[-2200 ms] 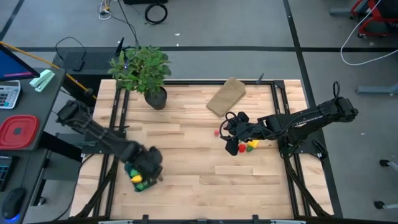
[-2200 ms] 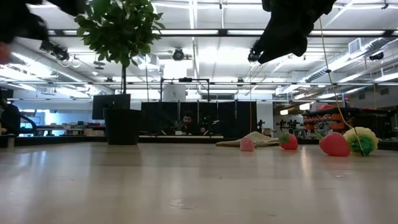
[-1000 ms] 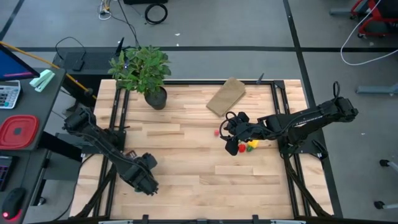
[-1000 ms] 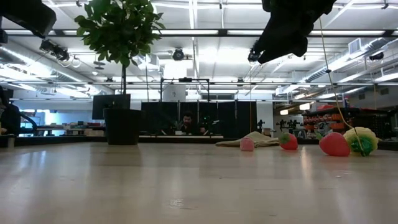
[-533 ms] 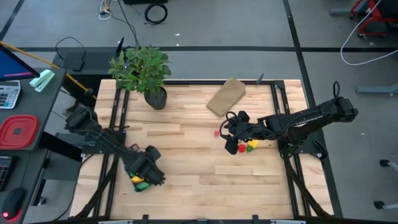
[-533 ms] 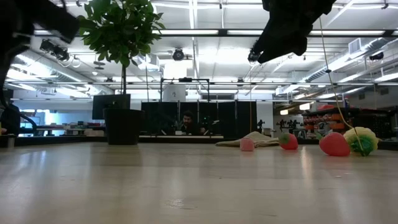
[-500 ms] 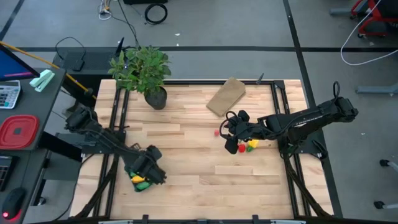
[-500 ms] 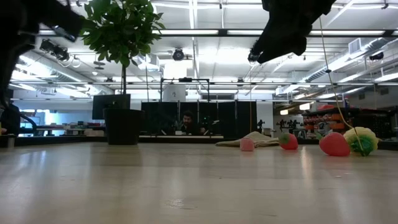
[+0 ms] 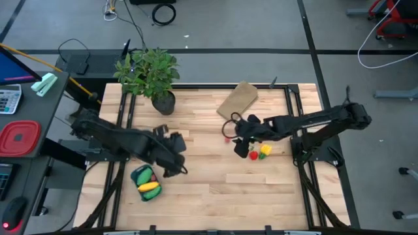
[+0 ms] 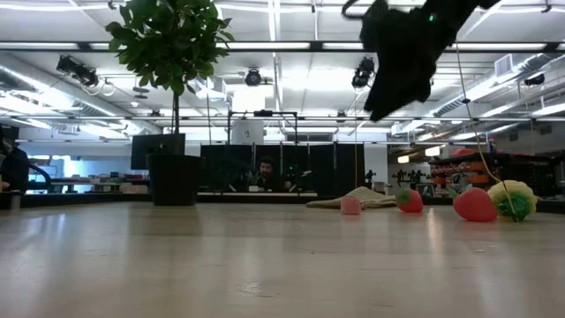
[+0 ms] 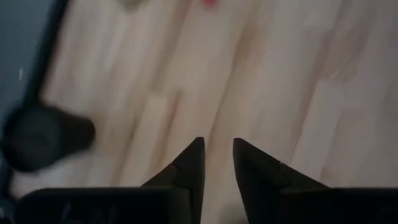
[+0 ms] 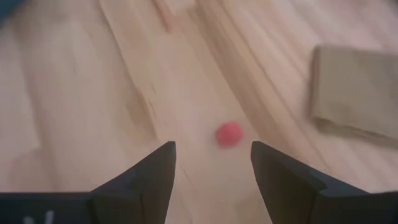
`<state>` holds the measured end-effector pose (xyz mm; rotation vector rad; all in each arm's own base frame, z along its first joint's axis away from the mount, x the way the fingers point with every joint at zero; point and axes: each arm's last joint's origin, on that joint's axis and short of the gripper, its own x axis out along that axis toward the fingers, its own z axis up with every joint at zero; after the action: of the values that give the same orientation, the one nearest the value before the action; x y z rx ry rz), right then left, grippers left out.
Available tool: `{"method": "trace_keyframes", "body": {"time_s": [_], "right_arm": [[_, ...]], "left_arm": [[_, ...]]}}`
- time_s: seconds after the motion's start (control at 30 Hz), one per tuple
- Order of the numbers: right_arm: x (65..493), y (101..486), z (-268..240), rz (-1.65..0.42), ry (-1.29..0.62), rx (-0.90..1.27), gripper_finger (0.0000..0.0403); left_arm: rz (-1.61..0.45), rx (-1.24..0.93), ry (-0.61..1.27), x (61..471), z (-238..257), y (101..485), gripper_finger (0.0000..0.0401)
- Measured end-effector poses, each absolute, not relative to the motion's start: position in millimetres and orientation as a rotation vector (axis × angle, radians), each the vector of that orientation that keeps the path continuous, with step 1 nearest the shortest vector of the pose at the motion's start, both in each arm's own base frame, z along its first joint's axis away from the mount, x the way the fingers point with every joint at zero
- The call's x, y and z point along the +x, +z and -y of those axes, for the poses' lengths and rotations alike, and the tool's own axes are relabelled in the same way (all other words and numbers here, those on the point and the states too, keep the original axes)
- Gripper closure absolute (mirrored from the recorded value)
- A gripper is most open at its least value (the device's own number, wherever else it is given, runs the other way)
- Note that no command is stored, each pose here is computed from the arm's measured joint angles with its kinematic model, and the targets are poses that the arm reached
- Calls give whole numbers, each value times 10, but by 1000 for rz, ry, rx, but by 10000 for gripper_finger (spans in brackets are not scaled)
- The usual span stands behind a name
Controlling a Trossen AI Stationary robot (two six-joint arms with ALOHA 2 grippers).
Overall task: Pick and placing Produce into tupperware
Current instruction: Put the pink peach into the blue bin
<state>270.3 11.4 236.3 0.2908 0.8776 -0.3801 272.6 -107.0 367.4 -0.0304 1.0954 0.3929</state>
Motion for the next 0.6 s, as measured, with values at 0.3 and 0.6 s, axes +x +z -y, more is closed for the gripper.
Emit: {"method": "trace_keyframes", "body": {"time_s": [0.3, 0.6], "right_arm": [[2960, 1782, 152, -1038, -554, 317, 183], [3096, 1673, 279, -995, -495, 433, 183]], "left_arm": [[-747, 17, 212, 2554, 830, 4793, 334], [-642, 14, 270, 2441, 502, 5112, 314]]}}
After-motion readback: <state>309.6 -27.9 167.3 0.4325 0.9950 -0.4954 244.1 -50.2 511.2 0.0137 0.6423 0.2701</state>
